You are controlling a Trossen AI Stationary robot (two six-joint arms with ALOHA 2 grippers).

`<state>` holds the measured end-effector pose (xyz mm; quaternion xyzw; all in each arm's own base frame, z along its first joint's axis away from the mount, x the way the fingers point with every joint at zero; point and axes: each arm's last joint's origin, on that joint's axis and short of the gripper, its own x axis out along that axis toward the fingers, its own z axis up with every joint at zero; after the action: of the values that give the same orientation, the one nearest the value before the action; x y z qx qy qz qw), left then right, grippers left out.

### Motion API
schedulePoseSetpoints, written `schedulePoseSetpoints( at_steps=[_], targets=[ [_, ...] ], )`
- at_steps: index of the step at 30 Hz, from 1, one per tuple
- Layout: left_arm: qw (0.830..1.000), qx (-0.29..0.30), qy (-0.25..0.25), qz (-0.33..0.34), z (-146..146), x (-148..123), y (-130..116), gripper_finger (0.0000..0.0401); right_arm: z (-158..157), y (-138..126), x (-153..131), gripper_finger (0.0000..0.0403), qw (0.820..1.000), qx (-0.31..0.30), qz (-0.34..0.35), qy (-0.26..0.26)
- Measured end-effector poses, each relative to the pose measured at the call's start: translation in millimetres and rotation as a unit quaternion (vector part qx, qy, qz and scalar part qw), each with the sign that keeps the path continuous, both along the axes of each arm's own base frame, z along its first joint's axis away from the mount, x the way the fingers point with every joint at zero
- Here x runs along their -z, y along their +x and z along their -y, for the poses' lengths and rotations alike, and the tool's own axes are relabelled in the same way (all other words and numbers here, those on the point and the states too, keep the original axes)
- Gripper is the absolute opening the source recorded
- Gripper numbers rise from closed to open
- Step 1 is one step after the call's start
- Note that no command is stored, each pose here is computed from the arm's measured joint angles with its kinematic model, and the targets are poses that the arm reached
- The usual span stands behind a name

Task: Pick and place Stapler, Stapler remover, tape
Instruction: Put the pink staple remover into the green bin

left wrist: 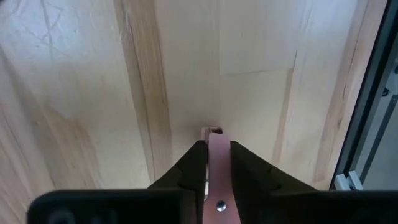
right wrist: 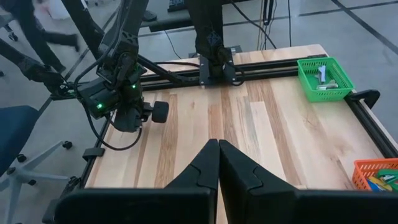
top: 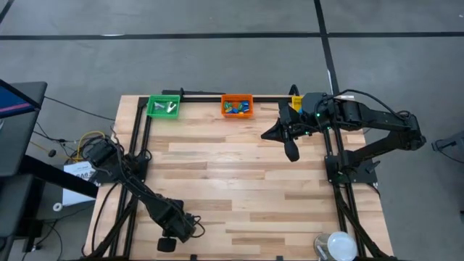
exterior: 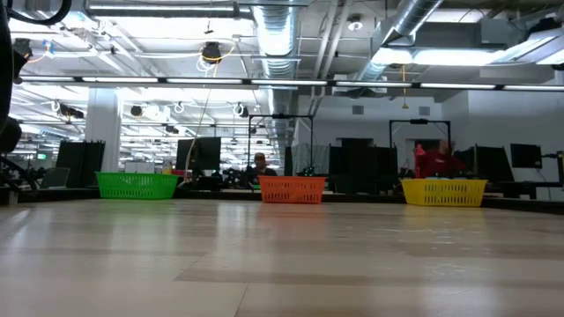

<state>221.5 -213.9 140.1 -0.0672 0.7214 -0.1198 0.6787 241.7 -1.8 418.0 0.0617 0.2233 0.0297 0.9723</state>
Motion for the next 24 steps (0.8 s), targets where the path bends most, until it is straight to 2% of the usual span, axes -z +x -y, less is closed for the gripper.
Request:
schedulePoseSetpoints(
  at_steps=[11, 19, 24],
  targets=[
    [1.000, -0.001, -0.017, 0.009, -0.7, -8.8, 0.1, 0.0039, 0.0, 0.0, 0.0, 0.0000, 1.000, 0.000, 0.000, 0.000],
    [0.995, -0.031, -0.056, 0.081, -20.4, -53.9, 3.0, 0.0036, 0.0, 0.0, 0.0, 0.0000, 1.000, 0.000, 0.000, 0.000],
    [0.985, -0.079, -0.032, 0.149, -47.4, -82.7, 5.0, 0.0035, 0.0, 0.0, 0.0, 0.0000, 1.000, -0.001, 0.000, -0.001]
  ],
)
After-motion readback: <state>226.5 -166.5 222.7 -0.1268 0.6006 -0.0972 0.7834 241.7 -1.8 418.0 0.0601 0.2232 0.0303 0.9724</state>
